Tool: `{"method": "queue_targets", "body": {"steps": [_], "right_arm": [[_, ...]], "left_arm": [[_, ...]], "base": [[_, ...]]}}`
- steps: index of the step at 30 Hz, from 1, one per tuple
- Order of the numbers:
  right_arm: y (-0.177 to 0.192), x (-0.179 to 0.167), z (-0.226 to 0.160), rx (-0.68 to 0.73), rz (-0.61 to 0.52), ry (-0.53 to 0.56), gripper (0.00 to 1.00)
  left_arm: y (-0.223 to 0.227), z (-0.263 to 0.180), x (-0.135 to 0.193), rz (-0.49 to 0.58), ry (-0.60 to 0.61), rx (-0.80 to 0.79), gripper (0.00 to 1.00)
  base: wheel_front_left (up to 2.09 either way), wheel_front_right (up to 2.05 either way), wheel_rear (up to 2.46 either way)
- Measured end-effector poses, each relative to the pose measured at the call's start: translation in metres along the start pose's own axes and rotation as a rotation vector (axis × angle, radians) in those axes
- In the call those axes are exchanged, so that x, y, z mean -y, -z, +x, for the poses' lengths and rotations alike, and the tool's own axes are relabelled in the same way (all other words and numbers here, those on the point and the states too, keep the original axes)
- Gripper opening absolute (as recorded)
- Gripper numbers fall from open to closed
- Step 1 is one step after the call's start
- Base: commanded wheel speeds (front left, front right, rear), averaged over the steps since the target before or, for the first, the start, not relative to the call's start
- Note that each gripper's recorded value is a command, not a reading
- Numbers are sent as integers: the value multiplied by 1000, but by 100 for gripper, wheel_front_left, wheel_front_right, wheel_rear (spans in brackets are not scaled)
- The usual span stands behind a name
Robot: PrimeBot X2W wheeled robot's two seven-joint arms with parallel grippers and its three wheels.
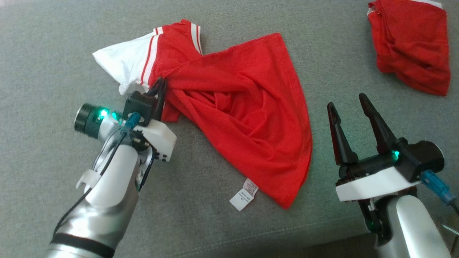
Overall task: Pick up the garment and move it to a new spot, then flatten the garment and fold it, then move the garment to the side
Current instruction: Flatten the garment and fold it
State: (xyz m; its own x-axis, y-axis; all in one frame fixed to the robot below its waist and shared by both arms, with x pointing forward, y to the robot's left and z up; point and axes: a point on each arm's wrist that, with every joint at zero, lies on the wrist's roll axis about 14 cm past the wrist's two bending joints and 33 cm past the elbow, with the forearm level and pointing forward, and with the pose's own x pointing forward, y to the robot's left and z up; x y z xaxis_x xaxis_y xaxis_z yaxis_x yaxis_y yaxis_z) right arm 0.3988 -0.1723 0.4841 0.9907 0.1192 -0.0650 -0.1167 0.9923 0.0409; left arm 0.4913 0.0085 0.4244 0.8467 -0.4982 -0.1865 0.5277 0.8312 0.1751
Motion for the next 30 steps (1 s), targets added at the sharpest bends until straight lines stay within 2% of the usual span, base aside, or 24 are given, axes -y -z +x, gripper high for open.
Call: {"method": "queue_targets", "body": {"steps": [5,16,21,27,28,29,30], "right_arm": [[0,0,1,8,9,6,100],[-4,17,1,26,-5,60,100],[-7,31,-4,36,-16,109,100],[0,49,-12,20,-28,174,100],[2,51,-13,10,-29,181,100],[4,53,-13,8,-24,189,100],[7,55,-13,5,-18,195,100]], "left_arm": [[-31,9,-4,32,-16,106,0],[-145,64,-12,161,4,409,0],[-160,97,11,179,65,441,0],[-150,133,44,140,138,417,0],[-144,138,48,125,147,401,16],[-138,142,52,110,155,390,83],[-133,144,55,97,164,381,100]], "base": [[0,0,0],[0,0,0],[0,0,0],[0,0,0],[0,0,0],[0,0,0],[0,0,0]]}}
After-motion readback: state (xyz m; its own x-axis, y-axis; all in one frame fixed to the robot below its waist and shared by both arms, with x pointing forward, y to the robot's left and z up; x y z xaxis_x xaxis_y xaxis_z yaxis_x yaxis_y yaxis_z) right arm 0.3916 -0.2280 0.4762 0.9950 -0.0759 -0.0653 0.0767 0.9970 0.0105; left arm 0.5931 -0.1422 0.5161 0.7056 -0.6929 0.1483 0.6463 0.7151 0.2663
